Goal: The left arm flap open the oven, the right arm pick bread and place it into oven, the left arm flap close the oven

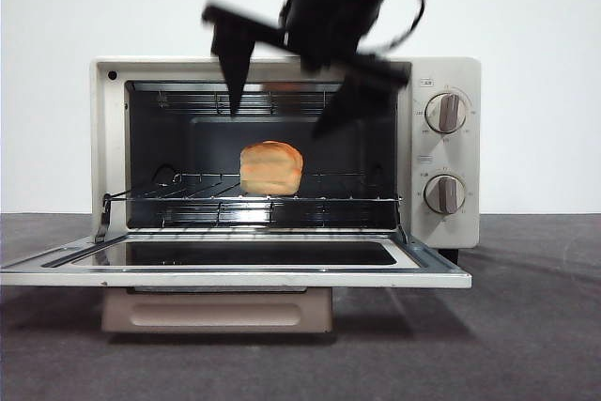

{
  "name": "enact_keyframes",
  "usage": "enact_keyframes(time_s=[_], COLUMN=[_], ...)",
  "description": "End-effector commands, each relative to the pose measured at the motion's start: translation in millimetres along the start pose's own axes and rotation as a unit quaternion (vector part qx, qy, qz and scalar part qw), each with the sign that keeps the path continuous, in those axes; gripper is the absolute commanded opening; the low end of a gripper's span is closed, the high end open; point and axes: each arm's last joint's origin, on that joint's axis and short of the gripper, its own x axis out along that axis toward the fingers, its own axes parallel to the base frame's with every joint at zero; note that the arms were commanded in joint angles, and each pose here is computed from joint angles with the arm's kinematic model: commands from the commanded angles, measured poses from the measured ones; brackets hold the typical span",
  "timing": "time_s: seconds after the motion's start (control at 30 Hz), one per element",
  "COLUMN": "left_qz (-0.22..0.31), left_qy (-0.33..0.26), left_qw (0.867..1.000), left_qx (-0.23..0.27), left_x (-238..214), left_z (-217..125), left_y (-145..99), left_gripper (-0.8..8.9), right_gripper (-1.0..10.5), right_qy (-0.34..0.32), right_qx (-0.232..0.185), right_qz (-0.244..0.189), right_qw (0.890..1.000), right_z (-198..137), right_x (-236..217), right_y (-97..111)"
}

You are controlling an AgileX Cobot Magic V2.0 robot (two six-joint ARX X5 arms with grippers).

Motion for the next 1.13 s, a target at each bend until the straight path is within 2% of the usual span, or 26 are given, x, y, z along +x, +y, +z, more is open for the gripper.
enact_keyframes(time_s=[0.03,0.23,0.4,0.6,0.87,1.13], left_qz=[-0.002,-0.003,-0.006,-0.008,-0.009,-0.007], left_qy=[-0.006,-0.017,-0.043,-0.056,-0.062,-0.047], left_qw=[1.0,1.0,0.999,0.998,0.998,0.999], left_qx=[0.004,0.007,0.008,0.008,0.0,-0.007], left_x=[-0.6,-0.6,-0.8,2.1,11.6,22.3], left_z=[2.4,4.6,9.7,14.7,23.1,27.2], left_y=[-0.7,-0.9,-1.6,-1.9,-1.6,-0.7], left_gripper=[0.11,0.11,0.11,0.11,0.11,0.11], right_gripper=[4.4,4.4,4.4,4.4,4.4,4.4], right_qy=[-0.001,0.003,0.018,0.02,0.026,-0.007], right_qx=[-0.024,-0.11,-0.154,-0.169,-0.168,-0.16], right_qz=[0.014,0.039,0.031,0.027,0.047,0.074], right_qw=[1.0,0.993,0.987,0.985,0.984,0.984], right_z=[6.2,14.3,16.0,0.2,-43.0,-49.0], right_x=[-20.0,-77.0,-121.1,-155.8,-176.9,-197.5], right_y=[9.1,11.4,-1.6,-23.6,-55.5,-64.8])
